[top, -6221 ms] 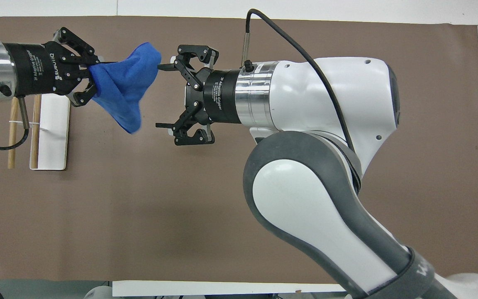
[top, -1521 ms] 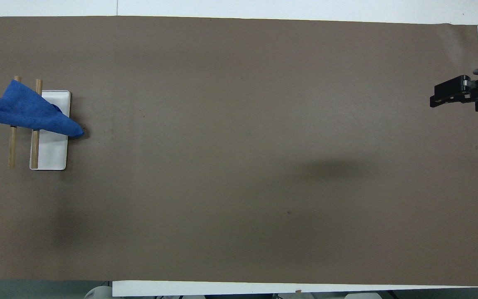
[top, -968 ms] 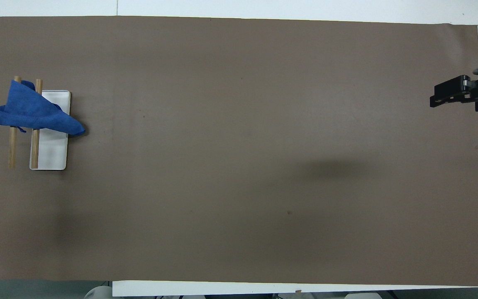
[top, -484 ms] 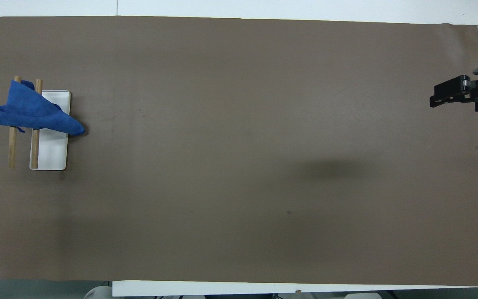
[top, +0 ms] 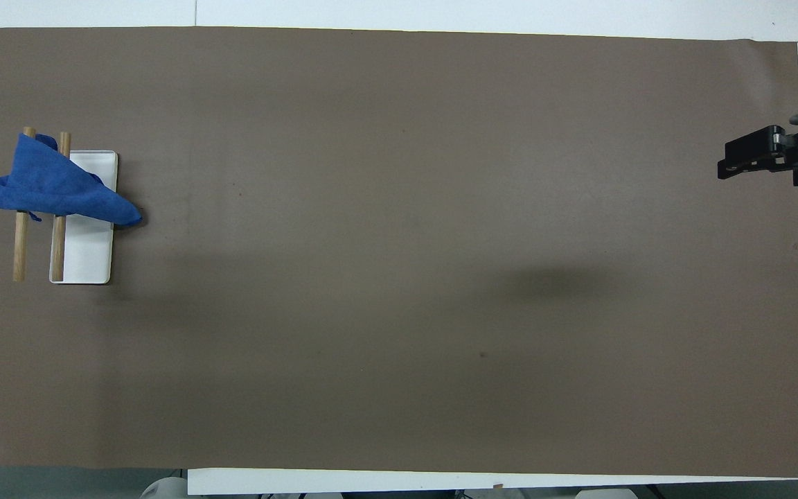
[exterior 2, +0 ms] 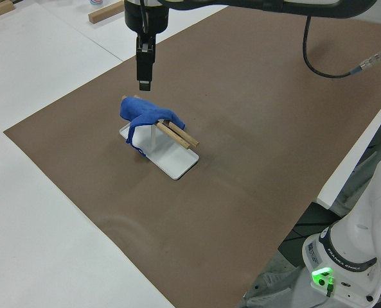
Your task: Right arm passes towel to left arm to hang
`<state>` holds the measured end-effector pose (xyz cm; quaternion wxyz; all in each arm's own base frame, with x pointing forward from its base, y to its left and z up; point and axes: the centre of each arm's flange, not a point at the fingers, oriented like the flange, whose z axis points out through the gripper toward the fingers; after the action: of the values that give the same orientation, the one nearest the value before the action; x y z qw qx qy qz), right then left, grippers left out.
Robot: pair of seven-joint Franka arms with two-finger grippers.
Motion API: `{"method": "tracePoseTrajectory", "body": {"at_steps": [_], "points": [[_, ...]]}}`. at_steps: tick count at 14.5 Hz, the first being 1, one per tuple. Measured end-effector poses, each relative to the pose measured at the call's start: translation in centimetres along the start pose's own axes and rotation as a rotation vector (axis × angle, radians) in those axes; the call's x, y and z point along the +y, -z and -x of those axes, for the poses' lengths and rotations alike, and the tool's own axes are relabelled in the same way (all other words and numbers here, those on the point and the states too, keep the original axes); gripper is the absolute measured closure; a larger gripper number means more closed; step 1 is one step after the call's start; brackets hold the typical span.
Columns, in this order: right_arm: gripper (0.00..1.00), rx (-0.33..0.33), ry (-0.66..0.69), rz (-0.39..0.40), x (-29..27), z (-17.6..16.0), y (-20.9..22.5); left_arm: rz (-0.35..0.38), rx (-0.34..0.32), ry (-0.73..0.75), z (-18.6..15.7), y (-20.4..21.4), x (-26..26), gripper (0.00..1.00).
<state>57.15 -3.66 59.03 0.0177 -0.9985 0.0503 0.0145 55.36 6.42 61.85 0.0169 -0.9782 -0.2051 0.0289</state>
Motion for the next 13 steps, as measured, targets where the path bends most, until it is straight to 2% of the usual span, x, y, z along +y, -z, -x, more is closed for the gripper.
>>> {"method": "tracePoseTrajectory", "body": {"at_steps": [3,5,9,13], "points": [[0.00,0.000,0.000,0.000,0.0,0.0,0.0,-0.020,-0.050,-0.253,3.6,2.4,3.6,0.00],[0.00,0.000,0.000,0.000,0.0,0.0,0.0,-0.010,-0.061,-0.348,4.4,2.4,4.6,0.00],[0.00,0.000,-0.001,0.000,0.0,0.0,0.0,0.028,-0.086,-0.414,5.1,1.5,6.4,0.00],[0.00,0.000,-0.001,0.000,0.0,0.0,0.0,0.032,-0.089,-0.431,5.6,1.4,5.9,0.00]]}}
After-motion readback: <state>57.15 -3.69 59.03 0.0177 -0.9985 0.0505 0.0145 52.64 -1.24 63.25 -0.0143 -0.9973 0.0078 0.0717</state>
